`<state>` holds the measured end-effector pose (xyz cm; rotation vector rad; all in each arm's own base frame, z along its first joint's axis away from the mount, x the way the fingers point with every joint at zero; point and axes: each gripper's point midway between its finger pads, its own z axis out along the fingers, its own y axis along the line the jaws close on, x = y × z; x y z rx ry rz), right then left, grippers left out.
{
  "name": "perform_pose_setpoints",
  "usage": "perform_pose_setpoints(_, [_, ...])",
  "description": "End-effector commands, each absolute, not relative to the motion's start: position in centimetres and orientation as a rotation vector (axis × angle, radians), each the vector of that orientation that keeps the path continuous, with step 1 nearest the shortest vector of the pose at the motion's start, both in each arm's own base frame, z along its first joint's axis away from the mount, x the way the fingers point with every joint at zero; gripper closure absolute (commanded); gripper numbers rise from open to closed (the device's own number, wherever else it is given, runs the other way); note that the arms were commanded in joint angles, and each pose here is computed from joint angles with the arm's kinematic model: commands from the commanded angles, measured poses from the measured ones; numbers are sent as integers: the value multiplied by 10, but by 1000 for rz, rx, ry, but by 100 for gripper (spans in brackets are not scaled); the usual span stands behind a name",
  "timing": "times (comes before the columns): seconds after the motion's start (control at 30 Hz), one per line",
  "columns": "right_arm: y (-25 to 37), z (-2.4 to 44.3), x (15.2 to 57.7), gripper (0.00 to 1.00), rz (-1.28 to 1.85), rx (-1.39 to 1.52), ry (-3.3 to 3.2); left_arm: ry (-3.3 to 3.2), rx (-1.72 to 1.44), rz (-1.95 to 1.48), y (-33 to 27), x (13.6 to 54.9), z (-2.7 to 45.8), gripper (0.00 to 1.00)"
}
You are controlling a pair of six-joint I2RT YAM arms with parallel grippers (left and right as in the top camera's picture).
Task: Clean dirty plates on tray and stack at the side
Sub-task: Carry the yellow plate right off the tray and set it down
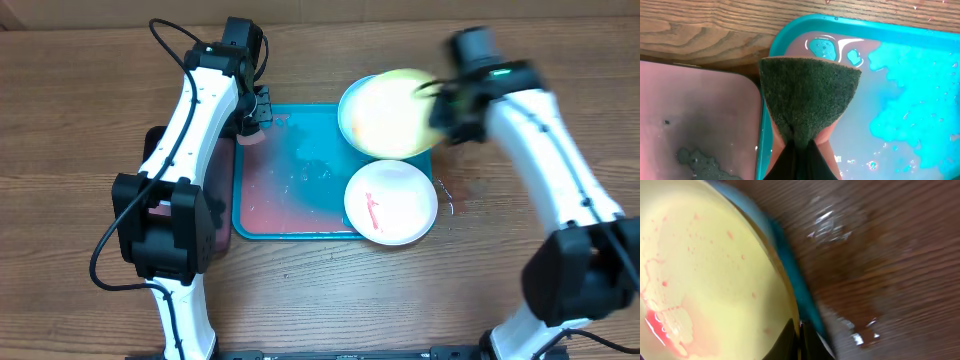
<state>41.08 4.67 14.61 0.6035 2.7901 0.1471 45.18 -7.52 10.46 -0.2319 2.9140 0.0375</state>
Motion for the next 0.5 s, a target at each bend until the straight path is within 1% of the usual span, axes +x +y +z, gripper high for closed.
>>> perform_pose_setpoints(0.0, [-9, 142, 406, 96, 267, 733, 2758, 2904, -257, 31, -78, 452, 106, 96])
perform_pose_setpoints(0.1, [-54, 118, 395, 96, 266, 910, 2727, 2901, -257, 30, -79, 453, 107, 96])
perform_pose_setpoints(0.23, [-91, 80, 373, 97, 249, 1075, 2705, 2902, -257, 29, -79, 453, 107, 96])
perform_pose_setpoints(0.33, [-102, 56, 358, 96, 244, 1148, 2696, 2900, -254, 28, -80, 453, 107, 96])
perform_pose_setpoints(0.47, [-100, 30, 343, 97, 237, 1169, 2711, 2896, -245, 25, -83, 454, 107, 96])
